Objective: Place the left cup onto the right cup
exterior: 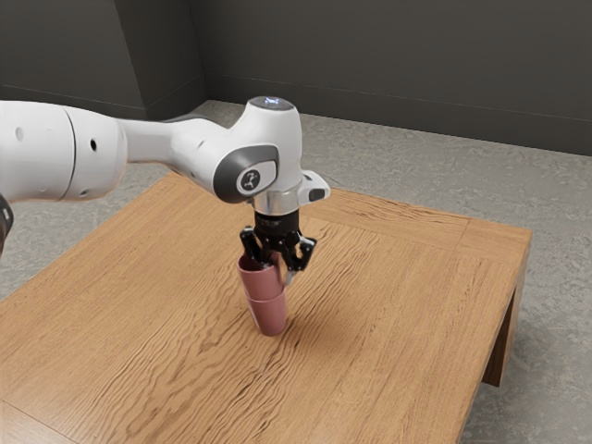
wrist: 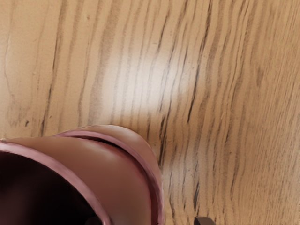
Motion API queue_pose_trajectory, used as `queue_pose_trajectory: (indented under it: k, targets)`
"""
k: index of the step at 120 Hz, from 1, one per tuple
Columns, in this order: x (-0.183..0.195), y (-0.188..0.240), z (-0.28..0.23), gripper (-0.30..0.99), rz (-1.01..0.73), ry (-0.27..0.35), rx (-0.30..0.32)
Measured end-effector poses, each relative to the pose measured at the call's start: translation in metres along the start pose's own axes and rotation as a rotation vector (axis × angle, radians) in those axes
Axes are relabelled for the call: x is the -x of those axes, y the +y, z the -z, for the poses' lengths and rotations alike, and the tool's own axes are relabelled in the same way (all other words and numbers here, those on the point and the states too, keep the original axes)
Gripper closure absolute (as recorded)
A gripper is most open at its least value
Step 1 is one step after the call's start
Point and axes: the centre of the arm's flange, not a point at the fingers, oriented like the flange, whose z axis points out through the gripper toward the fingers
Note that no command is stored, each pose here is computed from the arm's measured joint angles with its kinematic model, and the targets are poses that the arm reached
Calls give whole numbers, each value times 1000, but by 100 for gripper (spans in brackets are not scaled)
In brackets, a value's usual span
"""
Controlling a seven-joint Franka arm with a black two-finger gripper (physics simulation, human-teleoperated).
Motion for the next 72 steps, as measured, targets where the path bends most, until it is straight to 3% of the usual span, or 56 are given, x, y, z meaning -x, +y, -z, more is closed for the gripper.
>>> queue_pose_trajectory:
  k: [13,28,72]
  targets:
    - [0,0,0,26,-1,-1,2]
    - [0,0,0,14,-3,-1,2]
    - [0,0,2,3,-8,4,1]
